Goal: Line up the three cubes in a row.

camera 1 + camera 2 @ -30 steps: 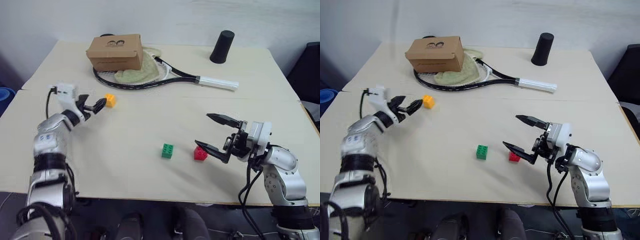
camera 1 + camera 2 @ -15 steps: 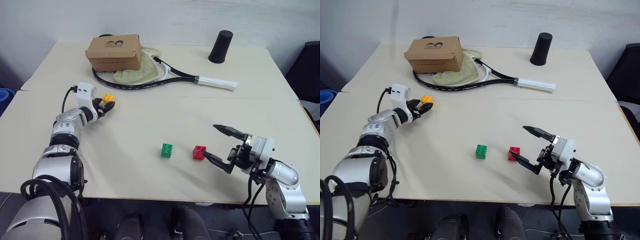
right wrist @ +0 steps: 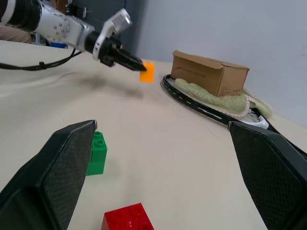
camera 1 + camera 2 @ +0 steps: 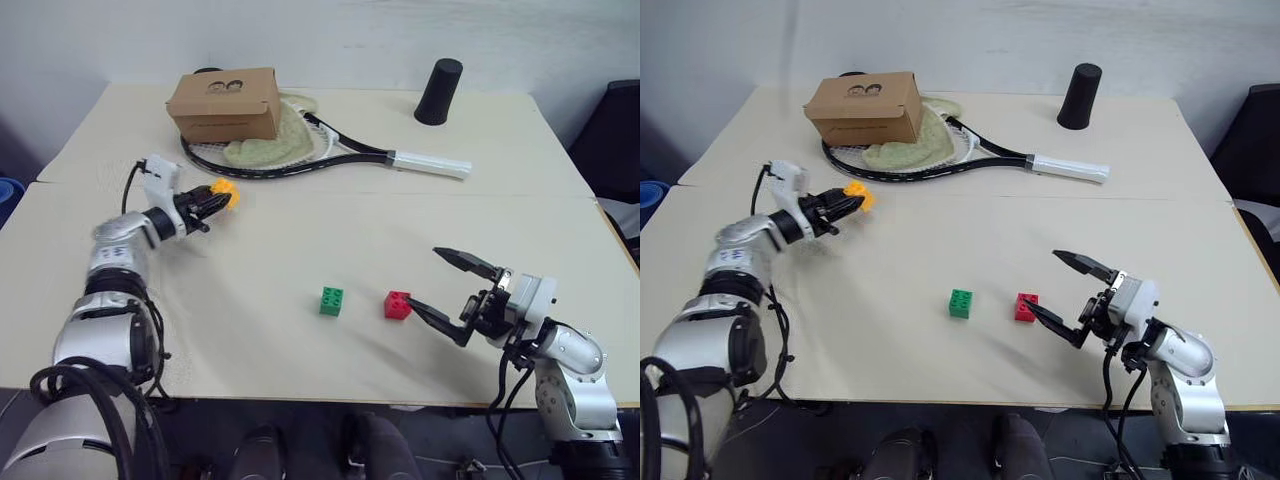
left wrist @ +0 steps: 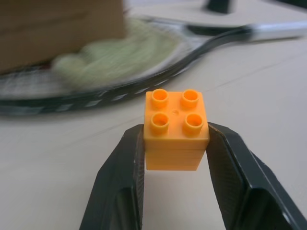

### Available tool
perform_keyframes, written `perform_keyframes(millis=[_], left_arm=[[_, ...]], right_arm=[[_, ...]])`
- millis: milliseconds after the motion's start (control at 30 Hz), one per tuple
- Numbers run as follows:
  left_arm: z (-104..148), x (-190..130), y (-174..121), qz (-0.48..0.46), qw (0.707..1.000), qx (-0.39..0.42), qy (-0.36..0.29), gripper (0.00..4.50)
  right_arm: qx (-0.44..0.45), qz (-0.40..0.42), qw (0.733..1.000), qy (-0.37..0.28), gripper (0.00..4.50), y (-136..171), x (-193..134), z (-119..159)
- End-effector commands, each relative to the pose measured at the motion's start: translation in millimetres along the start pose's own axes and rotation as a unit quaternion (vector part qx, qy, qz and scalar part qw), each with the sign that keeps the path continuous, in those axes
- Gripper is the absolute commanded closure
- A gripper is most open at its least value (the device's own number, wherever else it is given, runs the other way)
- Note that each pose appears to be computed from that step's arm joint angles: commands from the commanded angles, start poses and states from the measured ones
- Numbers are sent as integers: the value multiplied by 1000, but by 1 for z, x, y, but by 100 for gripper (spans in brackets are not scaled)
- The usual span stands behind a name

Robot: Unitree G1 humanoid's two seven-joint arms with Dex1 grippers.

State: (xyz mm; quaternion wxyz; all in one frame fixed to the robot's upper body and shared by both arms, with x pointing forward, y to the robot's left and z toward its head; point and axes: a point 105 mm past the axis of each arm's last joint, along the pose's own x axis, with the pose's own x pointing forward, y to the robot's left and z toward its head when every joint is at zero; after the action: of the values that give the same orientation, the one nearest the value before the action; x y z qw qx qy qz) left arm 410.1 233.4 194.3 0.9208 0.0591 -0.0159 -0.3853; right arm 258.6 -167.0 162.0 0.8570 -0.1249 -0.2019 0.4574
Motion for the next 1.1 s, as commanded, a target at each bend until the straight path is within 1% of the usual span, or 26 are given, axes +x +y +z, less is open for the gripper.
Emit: perform_keyframes(millis=[33,100,167,233,267,333,500,700,867,1100], left_arm=[[17,-25,-39,-186,979,76,42,303],[12,-33,-52,-233,965,102,71,303],[10,-38,-66,-274,949,133,78,303],[3,-42,-83,-321,931,153,85,303],[-5,-40,-93,-348,919,164,87,303],[-16,-39,-106,-376,906,174,90,303],[-41,-35,-117,-414,882,191,119,303],[-46,-24,-116,-422,877,198,120,303],[-49,-28,-111,-419,877,194,136,303],[-49,-31,-107,-409,884,177,142,303]], right_arm=[[-20,9,1000,2,0,-5,-9,10],[-19,16,1000,6,0,-5,-12,10],[-18,27,999,13,0,-5,-15,10],[-17,46,998,25,0,-4,-18,9],[-14,55,998,32,0,-3,-21,8],[-9,65,997,39,0,-2,-24,7],[-1,73,996,48,0,0,-30,7],[0,71,996,52,0,1,-33,9],[0,67,996,53,0,4,-33,13],[2,64,997,52,0,8,-27,20]])
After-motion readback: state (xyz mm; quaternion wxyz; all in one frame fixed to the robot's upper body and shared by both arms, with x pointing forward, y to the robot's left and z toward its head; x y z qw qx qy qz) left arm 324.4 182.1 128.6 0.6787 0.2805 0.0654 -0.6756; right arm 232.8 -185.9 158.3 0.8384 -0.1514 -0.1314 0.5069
